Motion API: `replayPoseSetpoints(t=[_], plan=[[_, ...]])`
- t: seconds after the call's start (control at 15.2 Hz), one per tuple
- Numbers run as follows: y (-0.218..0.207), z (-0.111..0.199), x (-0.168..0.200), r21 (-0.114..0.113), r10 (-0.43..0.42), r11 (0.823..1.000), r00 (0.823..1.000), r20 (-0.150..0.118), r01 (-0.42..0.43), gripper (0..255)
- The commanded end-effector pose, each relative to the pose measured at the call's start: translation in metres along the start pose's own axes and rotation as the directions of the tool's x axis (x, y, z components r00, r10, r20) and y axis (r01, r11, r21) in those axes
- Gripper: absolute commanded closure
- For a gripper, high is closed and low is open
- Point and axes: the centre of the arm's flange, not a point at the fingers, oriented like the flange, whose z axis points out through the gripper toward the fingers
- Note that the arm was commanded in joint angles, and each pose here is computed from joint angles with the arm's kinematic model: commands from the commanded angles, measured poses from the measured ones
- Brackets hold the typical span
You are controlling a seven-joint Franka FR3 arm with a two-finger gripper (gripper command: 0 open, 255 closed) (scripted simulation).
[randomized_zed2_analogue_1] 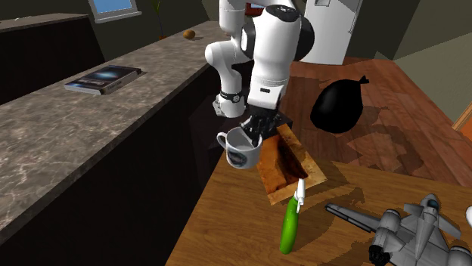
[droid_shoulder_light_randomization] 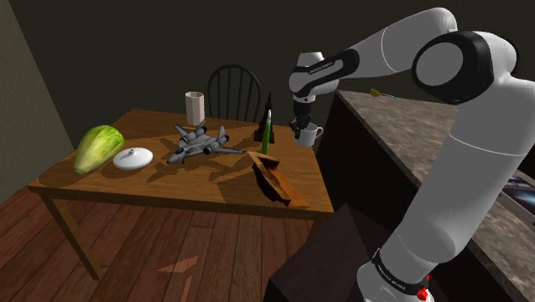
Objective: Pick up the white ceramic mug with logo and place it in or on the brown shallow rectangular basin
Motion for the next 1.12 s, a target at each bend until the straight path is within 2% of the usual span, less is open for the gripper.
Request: replayPoseSetpoints(t=[0.0,0.79,1.06], plan=[[-0.025,-0.005,-0.005,0.0,0.001,1.0,1.0,0.0,-0.001,255],[-0.181,-0.022,-0.026,0.0,0.001,1.0,1.0,0.0,-0.001,255],[-0.191,-0.007,-0.026,0.0,0.001,1.0,1.0,0.0,-0.001,255]])
